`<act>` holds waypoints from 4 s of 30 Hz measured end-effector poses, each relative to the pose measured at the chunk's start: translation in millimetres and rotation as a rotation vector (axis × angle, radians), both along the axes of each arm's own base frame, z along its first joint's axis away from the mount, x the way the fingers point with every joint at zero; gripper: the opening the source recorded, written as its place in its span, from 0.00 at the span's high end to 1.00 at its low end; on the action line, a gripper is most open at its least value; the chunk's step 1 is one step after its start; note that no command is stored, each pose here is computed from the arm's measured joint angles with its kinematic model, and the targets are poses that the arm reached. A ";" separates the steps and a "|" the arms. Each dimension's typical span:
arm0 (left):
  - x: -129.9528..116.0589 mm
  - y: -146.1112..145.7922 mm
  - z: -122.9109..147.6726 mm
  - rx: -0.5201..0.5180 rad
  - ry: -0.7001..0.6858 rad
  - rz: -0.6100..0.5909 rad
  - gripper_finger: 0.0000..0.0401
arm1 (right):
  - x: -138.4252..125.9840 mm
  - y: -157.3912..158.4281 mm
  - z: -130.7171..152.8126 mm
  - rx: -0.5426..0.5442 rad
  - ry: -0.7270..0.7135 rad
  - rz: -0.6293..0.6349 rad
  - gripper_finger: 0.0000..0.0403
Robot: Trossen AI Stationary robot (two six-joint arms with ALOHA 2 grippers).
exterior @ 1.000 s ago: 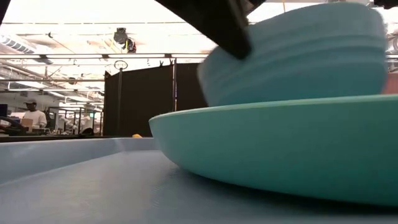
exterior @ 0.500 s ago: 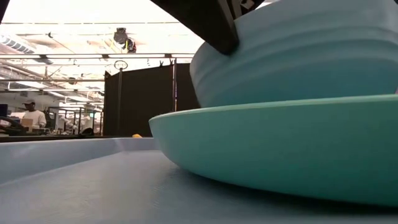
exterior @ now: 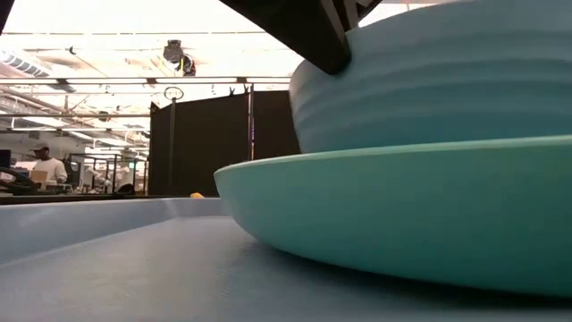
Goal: Set up tray
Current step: Put the blue bowl on the blue plate, then adjust the blue plate on the blue serving tray, then put the orange napkin on the blue serving tray to the left of the blue plate
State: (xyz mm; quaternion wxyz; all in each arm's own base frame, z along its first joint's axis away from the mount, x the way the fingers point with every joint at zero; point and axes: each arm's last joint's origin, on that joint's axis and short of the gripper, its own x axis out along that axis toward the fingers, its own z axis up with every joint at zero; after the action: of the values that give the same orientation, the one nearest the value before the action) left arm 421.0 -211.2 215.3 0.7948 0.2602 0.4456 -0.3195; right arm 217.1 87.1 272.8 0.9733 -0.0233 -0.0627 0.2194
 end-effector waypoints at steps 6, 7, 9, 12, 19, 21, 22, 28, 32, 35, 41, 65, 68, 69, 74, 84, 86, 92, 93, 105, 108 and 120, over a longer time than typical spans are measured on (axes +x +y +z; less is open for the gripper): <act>0.9 0.9 0.2 0.025 -0.017 0.031 0.93 | 0.1 0.0 -0.7 -0.002 0.007 0.000 0.56; 1.0 1.0 0.2 0.029 -0.019 0.033 0.93 | 0.1 0.0 -0.7 -0.002 0.007 0.000 0.56; 1.5 1.2 0.4 0.037 -0.028 0.044 0.91 | 0.1 0.0 -0.7 -0.002 0.007 0.000 0.56; 1.0 2.1 2.6 0.045 -0.035 0.067 0.88 | 0.1 0.0 -0.7 -0.002 0.007 0.000 0.56; -2.5 0.9 15.0 0.014 -0.057 0.075 0.79 | 0.1 0.1 -1.5 -0.005 0.015 0.000 0.56; -4.9 0.7 17.5 0.018 -0.052 0.077 0.77 | 0.1 0.1 -1.4 -0.005 0.014 0.000 0.56; -5.3 0.8 18.3 0.016 -0.051 0.080 0.75 | 0.1 0.1 -1.4 -0.005 0.014 0.000 0.56; -7.8 5.4 30.9 0.053 -0.099 0.125 0.70 | 0.1 0.1 -1.4 0.000 0.016 0.001 0.56; -16.5 8.3 41.6 0.125 -0.111 0.170 0.70 | 0.0 0.1 -1.4 0.013 0.023 0.003 0.56; -22.9 9.5 43.8 0.160 -0.084 0.191 0.70 | 0.0 0.2 -1.7 0.014 0.027 0.007 0.56; -31.6 14.6 39.2 0.228 0.002 0.243 0.70 | 0.1 0.3 -2.5 0.015 0.036 0.007 0.56; -56.5 7.0 -27.0 0.350 0.069 0.291 0.70 | -1.2 3.6 -3.5 0.027 0.054 0.025 0.56; -57.1 4.5 -28.9 0.331 0.066 0.286 0.70 | -1.2 3.6 -3.5 0.027 0.054 0.025 0.56; -57.5 4.6 -29.2 0.322 0.077 0.287 0.70 | -1.2 3.6 -3.5 0.027 0.054 0.023 0.56; -54.6 16.0 -34.0 0.260 0.138 0.377 0.70 | -1.1 3.5 -3.5 0.028 0.054 0.021 0.56; -42.2 36.3 -34.9 0.078 0.245 0.438 0.70 | -1.1 3.5 -3.5 0.027 0.054 0.020 0.56; -39.5 38.3 -34.5 0.040 0.253 0.432 0.70 | -1.1 3.5 -3.5 0.027 0.054 0.020 0.56; -34.7 44.5 -33.9 -0.025 0.274 0.434 0.70 | -1.0 3.5 -3.8 0.026 0.056 0.020 0.56; -34.3 44.6 -33.8 -0.027 0.272 0.434 0.70 | -1.1 3.5 -3.8 0.026 0.057 0.020 0.56; -28.7 42.3 -31.8 -0.059 0.213 0.413 0.70 | -1.0 3.4 -3.9 0.025 0.058 0.019 0.56; -27.5 42.9 -31.4 -0.062 0.204 0.409 0.70 | -1.0 3.5 -3.9 0.025 0.058 0.020 0.56; -45.5 58.5 -20.3 0.222 0.198 0.526 0.70 | -0.9 3.5 -5.6 0.019 0.074 0.019 0.56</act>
State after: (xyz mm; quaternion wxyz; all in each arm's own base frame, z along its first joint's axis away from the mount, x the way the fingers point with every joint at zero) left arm 375.5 -152.7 195.0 0.7698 0.1885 0.6051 -0.0757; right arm 216.2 90.6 267.2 0.9731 -0.0051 -0.0291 0.2286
